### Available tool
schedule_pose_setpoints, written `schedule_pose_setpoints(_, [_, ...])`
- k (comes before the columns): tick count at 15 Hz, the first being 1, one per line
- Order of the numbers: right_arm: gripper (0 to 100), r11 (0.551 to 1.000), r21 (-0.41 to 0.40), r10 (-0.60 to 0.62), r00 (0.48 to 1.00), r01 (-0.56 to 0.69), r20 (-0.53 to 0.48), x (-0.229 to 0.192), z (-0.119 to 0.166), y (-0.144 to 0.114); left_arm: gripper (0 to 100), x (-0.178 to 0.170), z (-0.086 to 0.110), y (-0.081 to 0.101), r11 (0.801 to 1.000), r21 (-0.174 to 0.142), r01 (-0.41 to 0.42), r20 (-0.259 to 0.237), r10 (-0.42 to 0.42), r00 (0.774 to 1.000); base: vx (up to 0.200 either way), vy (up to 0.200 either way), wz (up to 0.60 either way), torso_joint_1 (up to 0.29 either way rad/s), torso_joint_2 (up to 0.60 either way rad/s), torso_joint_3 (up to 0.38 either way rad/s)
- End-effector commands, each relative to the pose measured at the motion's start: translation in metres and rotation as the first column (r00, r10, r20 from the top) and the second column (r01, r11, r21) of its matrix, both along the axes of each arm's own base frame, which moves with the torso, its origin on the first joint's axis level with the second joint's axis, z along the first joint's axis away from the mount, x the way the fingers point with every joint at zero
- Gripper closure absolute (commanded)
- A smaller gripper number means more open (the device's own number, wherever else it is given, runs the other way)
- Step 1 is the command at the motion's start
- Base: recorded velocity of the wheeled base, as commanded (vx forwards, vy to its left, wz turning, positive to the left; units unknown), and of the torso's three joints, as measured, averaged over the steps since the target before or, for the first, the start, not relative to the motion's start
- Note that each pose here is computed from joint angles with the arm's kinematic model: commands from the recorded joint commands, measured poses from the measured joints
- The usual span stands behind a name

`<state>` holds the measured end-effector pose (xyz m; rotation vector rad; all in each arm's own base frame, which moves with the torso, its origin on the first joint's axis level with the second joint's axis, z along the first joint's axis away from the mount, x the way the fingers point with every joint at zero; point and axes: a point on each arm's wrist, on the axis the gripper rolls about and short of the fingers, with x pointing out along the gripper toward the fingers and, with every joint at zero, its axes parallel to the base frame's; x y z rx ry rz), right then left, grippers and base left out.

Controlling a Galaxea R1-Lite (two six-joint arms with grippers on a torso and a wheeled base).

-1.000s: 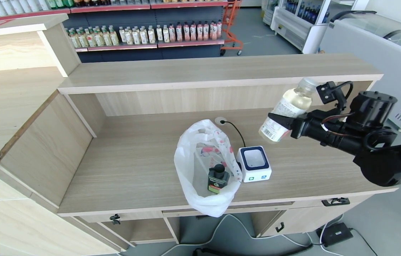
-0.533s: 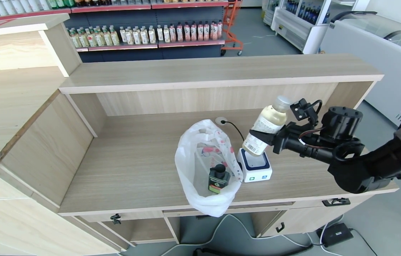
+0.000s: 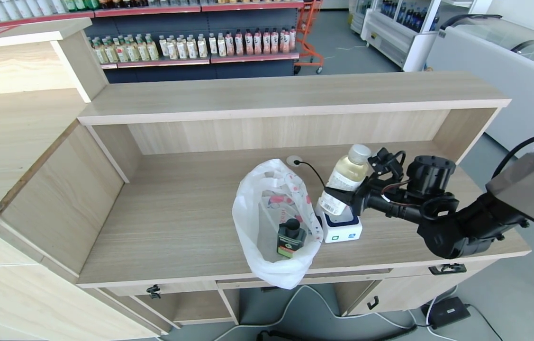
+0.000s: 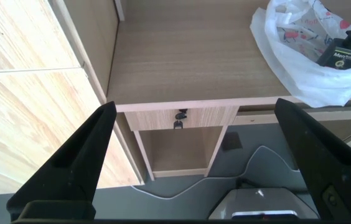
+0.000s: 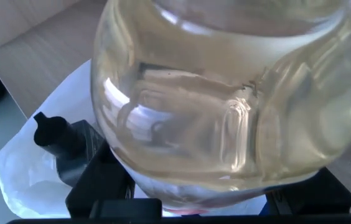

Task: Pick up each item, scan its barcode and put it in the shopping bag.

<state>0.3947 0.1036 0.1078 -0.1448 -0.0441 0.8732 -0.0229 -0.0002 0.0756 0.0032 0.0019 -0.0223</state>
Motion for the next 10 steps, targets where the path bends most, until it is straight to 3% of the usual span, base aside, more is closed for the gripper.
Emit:
schedule_pose_setpoints(1, [100,1.0,-0.003,0.003,1.0,-0.003,-0.012,0.005,-0.008,0.002,0,0.0,0.0,0.0,1.0,0.0,0.001,0.0,-0.001,1.0,0.0,0.0,0.0,0.0,0.0,0.0])
schedule_pose_setpoints(6, [100,0.996,0.016,0.086,0.994,-0.088,0.063,0.019,0.009,0.015,0,0.0,0.0,0.0,1.0,0.0,0.001,0.0,-0.001,1.0,0.0,0.0,0.0,0.0,0.0,0.0])
schedule_pose_setpoints(10, [100,0.992,0.022,0.12,0.991,-0.121,0.068,0.037,0.002,0.034,0,0.0,0.0,0.0,1.0,0.0,-0.001,0.0,0.001,1.0,0.0,0.0,0.0,0.0,0.0,0.0])
